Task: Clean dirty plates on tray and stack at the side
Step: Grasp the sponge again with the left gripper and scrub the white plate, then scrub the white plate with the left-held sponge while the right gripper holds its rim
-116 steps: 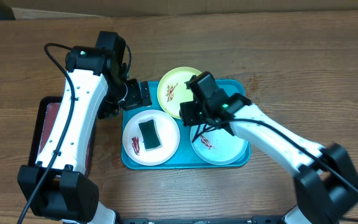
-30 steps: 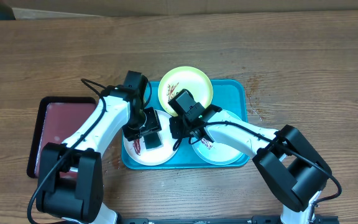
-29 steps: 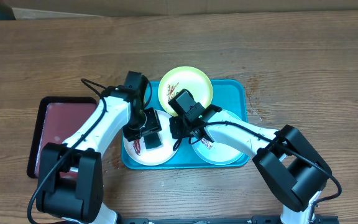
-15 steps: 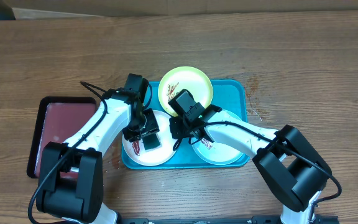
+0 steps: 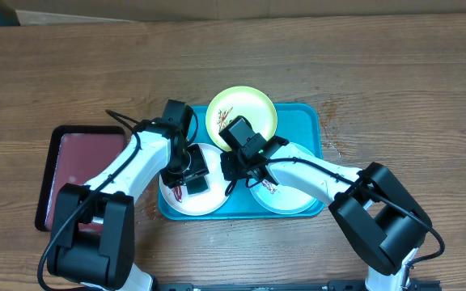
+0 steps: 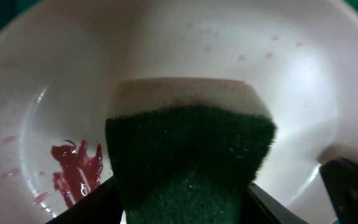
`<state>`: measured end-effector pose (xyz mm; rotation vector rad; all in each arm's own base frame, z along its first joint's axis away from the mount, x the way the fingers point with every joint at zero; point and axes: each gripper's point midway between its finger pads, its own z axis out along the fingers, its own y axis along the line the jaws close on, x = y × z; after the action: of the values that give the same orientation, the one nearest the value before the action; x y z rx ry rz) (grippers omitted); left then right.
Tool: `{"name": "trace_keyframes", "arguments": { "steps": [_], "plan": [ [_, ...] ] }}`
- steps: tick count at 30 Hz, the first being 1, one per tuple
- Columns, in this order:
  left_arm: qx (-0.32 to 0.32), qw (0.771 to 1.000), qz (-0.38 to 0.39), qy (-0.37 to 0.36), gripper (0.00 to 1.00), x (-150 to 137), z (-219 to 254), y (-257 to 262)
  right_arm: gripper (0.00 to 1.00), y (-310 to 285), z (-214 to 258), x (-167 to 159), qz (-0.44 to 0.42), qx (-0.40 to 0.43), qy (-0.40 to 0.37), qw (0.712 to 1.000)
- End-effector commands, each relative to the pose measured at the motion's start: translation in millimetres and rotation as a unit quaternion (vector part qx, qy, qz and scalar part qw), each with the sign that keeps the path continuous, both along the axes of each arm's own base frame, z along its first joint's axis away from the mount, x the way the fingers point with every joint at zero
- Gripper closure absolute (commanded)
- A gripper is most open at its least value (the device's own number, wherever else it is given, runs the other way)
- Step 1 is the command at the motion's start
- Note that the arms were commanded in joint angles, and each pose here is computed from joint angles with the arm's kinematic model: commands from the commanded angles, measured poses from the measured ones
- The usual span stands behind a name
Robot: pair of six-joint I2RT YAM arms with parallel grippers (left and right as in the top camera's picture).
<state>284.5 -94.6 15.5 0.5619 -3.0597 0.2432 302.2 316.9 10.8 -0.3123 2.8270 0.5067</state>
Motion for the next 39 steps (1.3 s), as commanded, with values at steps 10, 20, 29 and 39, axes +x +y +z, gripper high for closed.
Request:
{"name": "trace_keyframes", "arguments": {
  "steps": [10, 20, 29, 39],
  "plan": [
    [0.027, 1.0, 0.004, 0.002, 0.86, -5.7, -11.6, 10.1, 0.86, -0.3, -2.7, -2.7, 0.001, 0.0, 0.003, 1.0],
    [0.054, 0.999, 0.005, 0.002, 0.89, -6.8, -12.5, 19.5, 0.85, -0.3, -2.7, -2.7, 0.002, 0.0, 0.003, 1.0],
    [0.213, 0.977, 0.001, 0.01, 0.96, -17.0, -7.3, 76.4, 0.85, -0.3, -2.6, -2.6, 0.002, 0.0, 0.003, 1.0],
    [0.239, 0.971, -0.011, -0.003, 0.96, -5.2, 6.5, 83.4, 0.85, -1.2, -3.2, -3.6, 0.002, -0.002, 0.005, 1.0]
  ]
}}
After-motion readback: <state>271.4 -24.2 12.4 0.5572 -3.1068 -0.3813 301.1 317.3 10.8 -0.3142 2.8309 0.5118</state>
